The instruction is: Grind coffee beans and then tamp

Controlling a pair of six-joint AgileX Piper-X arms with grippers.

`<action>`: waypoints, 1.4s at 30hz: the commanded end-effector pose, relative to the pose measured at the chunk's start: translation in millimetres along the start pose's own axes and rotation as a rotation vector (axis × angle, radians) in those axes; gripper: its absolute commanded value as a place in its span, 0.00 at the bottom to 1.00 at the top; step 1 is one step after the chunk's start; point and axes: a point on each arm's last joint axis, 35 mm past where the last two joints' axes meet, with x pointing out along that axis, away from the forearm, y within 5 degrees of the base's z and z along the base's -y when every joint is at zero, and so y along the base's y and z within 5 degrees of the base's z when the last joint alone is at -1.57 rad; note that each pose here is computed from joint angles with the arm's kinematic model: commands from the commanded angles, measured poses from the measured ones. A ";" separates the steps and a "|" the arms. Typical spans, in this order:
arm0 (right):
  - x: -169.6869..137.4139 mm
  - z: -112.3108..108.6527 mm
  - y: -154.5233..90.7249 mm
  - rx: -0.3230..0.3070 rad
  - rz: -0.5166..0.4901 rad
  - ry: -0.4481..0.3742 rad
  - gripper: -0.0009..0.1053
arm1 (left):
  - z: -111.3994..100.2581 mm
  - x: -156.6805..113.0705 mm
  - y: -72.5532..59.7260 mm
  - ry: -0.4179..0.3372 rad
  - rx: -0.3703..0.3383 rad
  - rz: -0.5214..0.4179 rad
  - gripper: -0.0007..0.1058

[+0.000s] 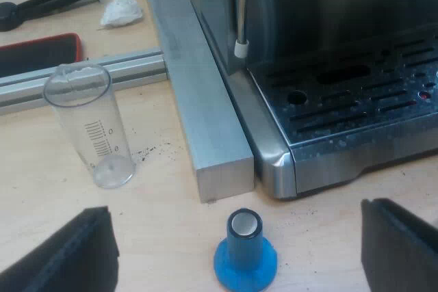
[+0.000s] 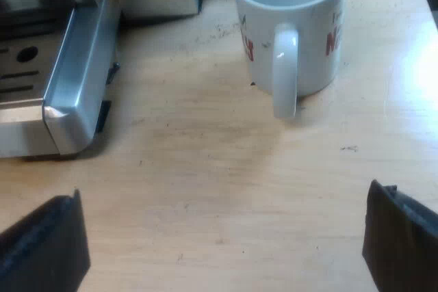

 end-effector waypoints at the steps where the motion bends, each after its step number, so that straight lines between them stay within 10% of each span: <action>1: 4.1 -1.8 0.1 0.011 0.013 0.002 0.78 | 3.8 1.6 0.0 -0.015 -0.009 0.008 0.71; 42: 4.0 -1.8 0.0 0.011 0.010 0.003 0.78 | 3.4 5.1 0.5 -0.029 0.007 0.006 0.71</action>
